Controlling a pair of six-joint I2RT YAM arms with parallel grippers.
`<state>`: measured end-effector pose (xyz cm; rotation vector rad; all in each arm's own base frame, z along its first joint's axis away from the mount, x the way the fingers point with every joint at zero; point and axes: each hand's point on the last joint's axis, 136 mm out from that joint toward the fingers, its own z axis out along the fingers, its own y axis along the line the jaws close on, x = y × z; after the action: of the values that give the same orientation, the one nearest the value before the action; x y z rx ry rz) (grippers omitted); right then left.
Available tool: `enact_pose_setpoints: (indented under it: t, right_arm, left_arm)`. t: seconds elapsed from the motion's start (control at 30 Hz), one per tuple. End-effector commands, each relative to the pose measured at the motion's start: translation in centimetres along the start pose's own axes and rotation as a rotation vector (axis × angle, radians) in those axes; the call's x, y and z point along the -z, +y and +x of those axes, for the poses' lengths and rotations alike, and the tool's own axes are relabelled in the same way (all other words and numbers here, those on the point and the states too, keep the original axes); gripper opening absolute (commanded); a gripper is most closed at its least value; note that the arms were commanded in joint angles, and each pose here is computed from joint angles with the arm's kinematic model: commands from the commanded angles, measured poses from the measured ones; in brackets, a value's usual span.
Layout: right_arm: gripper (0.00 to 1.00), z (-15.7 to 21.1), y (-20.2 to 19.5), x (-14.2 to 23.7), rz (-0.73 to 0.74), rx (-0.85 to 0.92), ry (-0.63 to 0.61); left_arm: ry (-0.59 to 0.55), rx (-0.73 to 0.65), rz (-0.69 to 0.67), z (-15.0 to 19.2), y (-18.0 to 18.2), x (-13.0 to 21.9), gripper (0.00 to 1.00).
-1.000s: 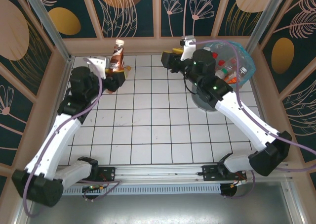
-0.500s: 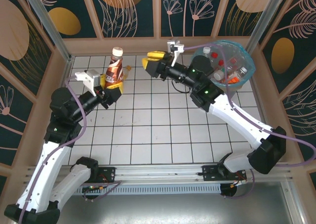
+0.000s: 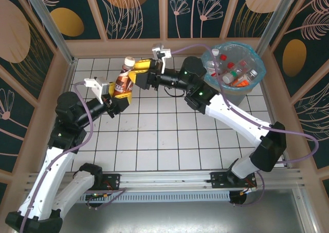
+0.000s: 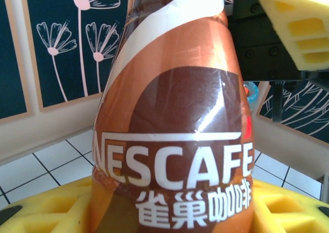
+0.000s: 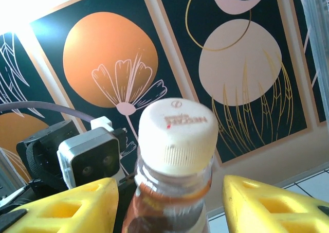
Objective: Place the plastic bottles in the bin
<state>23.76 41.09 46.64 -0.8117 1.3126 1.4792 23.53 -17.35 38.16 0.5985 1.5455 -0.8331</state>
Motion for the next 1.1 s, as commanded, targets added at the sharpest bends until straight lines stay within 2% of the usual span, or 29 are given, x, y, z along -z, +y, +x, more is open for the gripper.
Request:
enact_pose_setpoints:
  t: [0.0,0.27,0.33,0.43,0.57,0.63,0.77,0.87,0.93,1.03,1.07]
  right_arm:
    - [0.56,-1.1,1.2,-0.9,-0.051,0.046,-0.017]
    - [0.4,-0.8,0.3,-1.8,-0.032,0.045,-0.002]
    - [0.33,-0.9,0.4,-1.7,-0.029,0.051,-0.002]
    - [0.15,-1.5,0.4,-1.3,0.002,0.071,-0.003]
    - [0.09,-3.6,-0.4,0.1,0.143,0.135,-0.027]
    - [0.07,-5.1,-1.3,1.5,0.265,0.193,-0.043]
    - [0.06,-8.5,-4.6,6.4,0.629,0.336,-0.079]
    - [0.05,-10.7,-9.0,12.3,0.989,0.391,-0.067]
    - [0.03,-11.4,-12.7,17.8,1.262,0.378,-0.022]
    - [0.01,-12.5,-15.8,23.8,1.499,0.356,0.022]
    - [0.01,-12.6,-16.1,24.7,1.533,0.358,0.024]
  left_arm:
    - [0.007,-0.03,0.054,0.1,-0.9,-0.1,0.46]
    - [0.034,-0.038,0.061,0.7,-0.8,-0.4,0.47]
    - [0.037,-0.036,0.056,0.8,-0.7,-0.4,0.49]
    - [0.025,-0.03,0.029,0.6,-0.2,-0.4,0.62]
    - [-0.042,-0.033,-0.013,-0.9,0.1,0.0,0.91]
    - [-0.075,-0.04,-0.028,-1.5,0.2,0.2,0.98]
    - [-0.116,-0.056,-0.06,-2.3,0.6,0.5,0.98]
    - [-0.108,-0.046,-0.097,-2.0,1.4,0.3,0.99]
    - [-0.09,-0.034,-0.128,-1.5,2.3,-0.1,0.98]
    - [-0.077,-0.012,-0.173,-0.7,3.5,-0.4,0.98]
    - [-0.08,-0.002,-0.185,-0.6,3.7,-0.4,0.99]
